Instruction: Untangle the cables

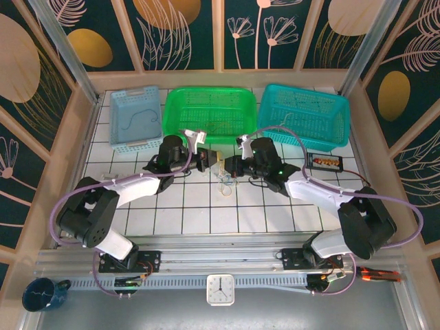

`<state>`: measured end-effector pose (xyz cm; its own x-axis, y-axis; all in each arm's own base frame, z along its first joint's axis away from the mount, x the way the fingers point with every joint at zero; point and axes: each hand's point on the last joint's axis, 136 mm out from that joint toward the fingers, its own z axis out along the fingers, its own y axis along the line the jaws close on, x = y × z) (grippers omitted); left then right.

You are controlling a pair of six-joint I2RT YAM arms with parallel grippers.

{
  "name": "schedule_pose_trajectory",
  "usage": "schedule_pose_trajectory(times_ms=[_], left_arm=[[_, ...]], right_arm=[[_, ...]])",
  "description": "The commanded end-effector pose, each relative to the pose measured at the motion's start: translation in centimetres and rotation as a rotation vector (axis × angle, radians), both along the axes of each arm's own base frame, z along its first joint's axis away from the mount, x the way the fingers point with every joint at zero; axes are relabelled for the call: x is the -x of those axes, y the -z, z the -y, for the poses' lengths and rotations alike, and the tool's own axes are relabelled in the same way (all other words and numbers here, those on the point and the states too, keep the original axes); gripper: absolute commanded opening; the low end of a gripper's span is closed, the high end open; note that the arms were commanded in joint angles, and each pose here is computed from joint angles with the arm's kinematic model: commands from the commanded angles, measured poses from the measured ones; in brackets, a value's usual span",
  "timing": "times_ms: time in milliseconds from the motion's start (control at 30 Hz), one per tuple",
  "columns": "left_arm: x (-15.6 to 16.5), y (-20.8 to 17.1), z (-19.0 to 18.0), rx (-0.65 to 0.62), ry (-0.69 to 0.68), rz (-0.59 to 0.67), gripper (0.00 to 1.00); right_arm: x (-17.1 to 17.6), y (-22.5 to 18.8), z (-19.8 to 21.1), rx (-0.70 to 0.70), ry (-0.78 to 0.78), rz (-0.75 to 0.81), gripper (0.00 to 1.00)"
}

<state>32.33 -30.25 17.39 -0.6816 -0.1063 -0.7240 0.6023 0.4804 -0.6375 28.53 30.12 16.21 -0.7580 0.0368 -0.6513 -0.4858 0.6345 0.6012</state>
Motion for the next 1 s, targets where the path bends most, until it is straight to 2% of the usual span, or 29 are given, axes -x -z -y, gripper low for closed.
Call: schedule_pose_trajectory(times_ms=[0, 67, 133, 200, 333, 433, 633, 700, 800, 967], left_arm=[[0.5, -4.3, 0.3, 0.105, 0.023, 0.071, 0.0], [0.7, -4.6, 0.3, 0.121, 0.022, 0.062, 0.0], [0.8, -4.8, 0.3, 0.134, 0.022, 0.049, 0.0], [0.8, -4.7, 0.3, 0.14, 0.021, 0.036, 0.0], [0.8, -4.7, 0.5, 0.16, 0.028, 0.011, 0.0], [1.0, -4.9, 0.6, 0.182, 0.035, -0.007, 0.0], [1.0, -7.3, 0.7, 0.224, 0.038, -0.007, 0.0], [1.1, -8.1, 0.7, 0.23, 0.039, -0.001, 0.0], [1.0, -9.1, 0.5, 0.236, 0.026, 0.011, 0.0], [0.8, -9.7, 0.1, 0.226, -0.006, 0.026, 0.0]], right_arm=[[-1.0, -1.2, 0.7, -0.029, 0.061, 0.058, 0.25], [-1.3, -1.4, 0.8, -0.036, 0.079, 0.071, 0.41], [-1.6, -1.7, 0.7, -0.045, 0.087, 0.086, 0.49], [-1.9, -1.9, 0.4, -0.055, 0.088, 0.097, 0.53], [-2.6, -1.8, -0.2, -0.056, 0.096, 0.113, 0.54], [-3.1, -0.6, -0.4, -0.037, 0.108, 0.106, 0.51], [-2.9, 4.3, 0.4, 0.026, 0.148, 0.04, 0.32], [-2.5, 5.5, 0.8, 0.04, 0.156, 0.017, 0.29], [-1.8, 7.0, 1.6, 0.059, 0.169, -0.015, 0.32], [-0.9, 7.5, 2.6, 0.085, 0.178, -0.039, 0.48]])
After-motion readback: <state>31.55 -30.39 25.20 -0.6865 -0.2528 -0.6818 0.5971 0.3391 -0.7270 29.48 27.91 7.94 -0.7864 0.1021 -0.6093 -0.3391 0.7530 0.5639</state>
